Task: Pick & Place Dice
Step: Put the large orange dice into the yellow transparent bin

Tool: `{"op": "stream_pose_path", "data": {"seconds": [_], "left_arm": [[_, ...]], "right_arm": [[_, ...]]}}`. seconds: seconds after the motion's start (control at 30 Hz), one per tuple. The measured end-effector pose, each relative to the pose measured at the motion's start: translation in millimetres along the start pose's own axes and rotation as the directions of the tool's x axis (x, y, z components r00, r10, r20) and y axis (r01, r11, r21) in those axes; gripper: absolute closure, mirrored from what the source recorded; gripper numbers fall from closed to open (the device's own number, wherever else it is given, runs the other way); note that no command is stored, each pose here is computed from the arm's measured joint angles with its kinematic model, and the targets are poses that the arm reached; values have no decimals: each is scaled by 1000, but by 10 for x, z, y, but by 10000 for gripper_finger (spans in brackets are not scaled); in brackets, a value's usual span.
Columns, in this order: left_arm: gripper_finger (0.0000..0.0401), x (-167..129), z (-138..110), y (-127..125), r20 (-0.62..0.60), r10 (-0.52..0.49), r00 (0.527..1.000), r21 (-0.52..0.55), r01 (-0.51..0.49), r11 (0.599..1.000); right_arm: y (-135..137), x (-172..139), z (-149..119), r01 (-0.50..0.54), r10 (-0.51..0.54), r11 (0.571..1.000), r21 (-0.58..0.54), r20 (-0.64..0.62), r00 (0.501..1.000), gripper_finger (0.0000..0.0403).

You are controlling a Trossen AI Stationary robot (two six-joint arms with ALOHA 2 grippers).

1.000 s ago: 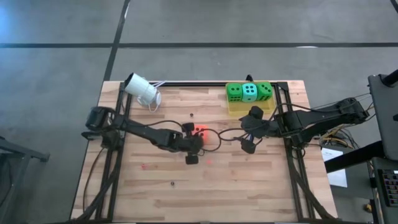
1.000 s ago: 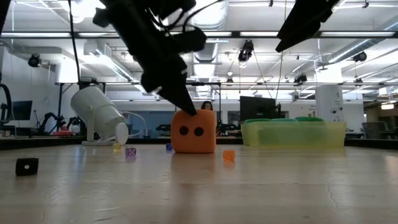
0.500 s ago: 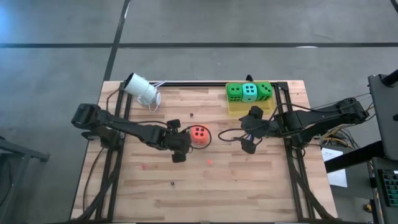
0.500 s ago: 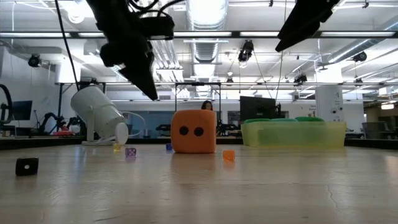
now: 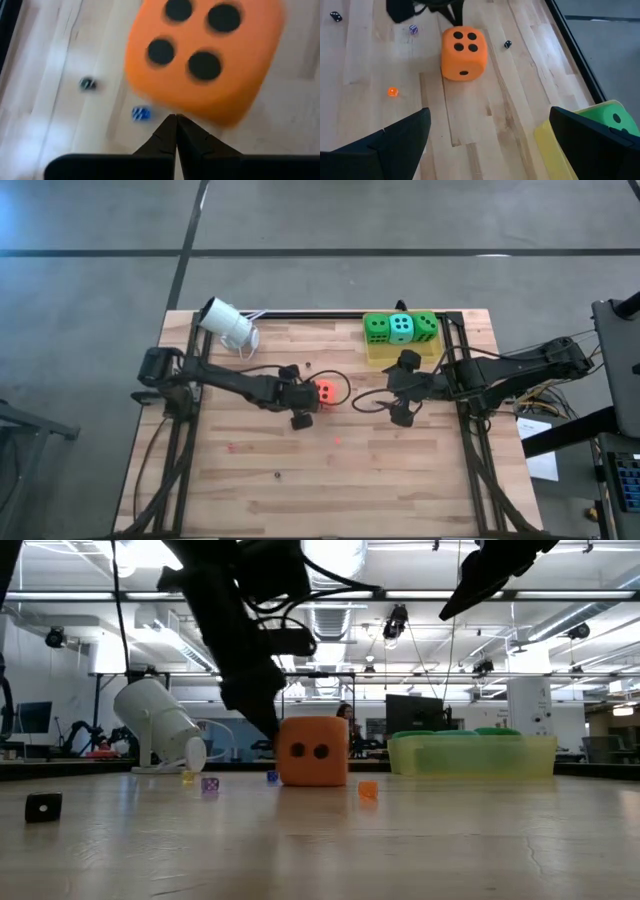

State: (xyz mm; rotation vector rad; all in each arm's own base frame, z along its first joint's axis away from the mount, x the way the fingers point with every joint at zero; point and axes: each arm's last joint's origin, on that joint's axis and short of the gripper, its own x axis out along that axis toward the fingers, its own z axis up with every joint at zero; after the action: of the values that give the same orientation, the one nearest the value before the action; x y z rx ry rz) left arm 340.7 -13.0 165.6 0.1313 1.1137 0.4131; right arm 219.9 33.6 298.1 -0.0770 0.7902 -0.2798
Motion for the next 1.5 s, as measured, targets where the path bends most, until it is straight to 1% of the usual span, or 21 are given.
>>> {"op": "stream_pose_path", "data": {"seconds": [0.17,0.23,0.33,0.57,0.67,0.8,0.9,1.0,1.1,1.2,1.3,1.43,1.5], "left_arm": [[389,131,154,-120,138,-109,984,11,109,994],[389,175,202,-154,184,-132,974,15,131,991],[389,224,262,-189,234,-136,963,24,134,991],[389,346,362,-270,255,-138,957,47,131,990],[389,328,330,-277,219,-138,966,69,126,990],[389,95,296,-203,184,-107,977,71,96,993],[389,-126,239,-132,159,-61,985,61,52,997],[389,-377,171,-68,182,-24,983,45,17,999],[389,-636,80,-19,240,-30,970,30,23,999],[389,-886,-41,35,298,-55,953,-3,59,998],[389,-1100,-183,93,350,-78,933,-28,93,995],[389,-1318,-385,178,409,-98,907,-53,131,990],[389,-1411,-480,223,440,-110,891,-72,157,985]], "right_arm": [[0,0,0,0,0,1000,2,0,1000,3],[0,0,0,0,0,1000,4,0,1000,3],[0,0,1,0,0,1000,4,1,1000,3],[1,1,3,-1,1,1000,5,4,1000,3],[1,1,3,-1,1,1000,6,4,1000,3],[1,2,1,0,0,1000,15,3,1000,3],[1,3,0,0,0,1000,11,2,1000,3],[2,3,4,-1,1,1000,14,6,1000,3],[11,9,33,-7,6,1000,30,33,999,3],[16,55,90,-13,5,994,107,70,998,3],[-12,112,174,-21,-5,970,242,105,995,3],[-32,273,230,-48,28,922,384,59,998,3],[-41,391,259,-30,22,888,458,22,1000,3]]}}
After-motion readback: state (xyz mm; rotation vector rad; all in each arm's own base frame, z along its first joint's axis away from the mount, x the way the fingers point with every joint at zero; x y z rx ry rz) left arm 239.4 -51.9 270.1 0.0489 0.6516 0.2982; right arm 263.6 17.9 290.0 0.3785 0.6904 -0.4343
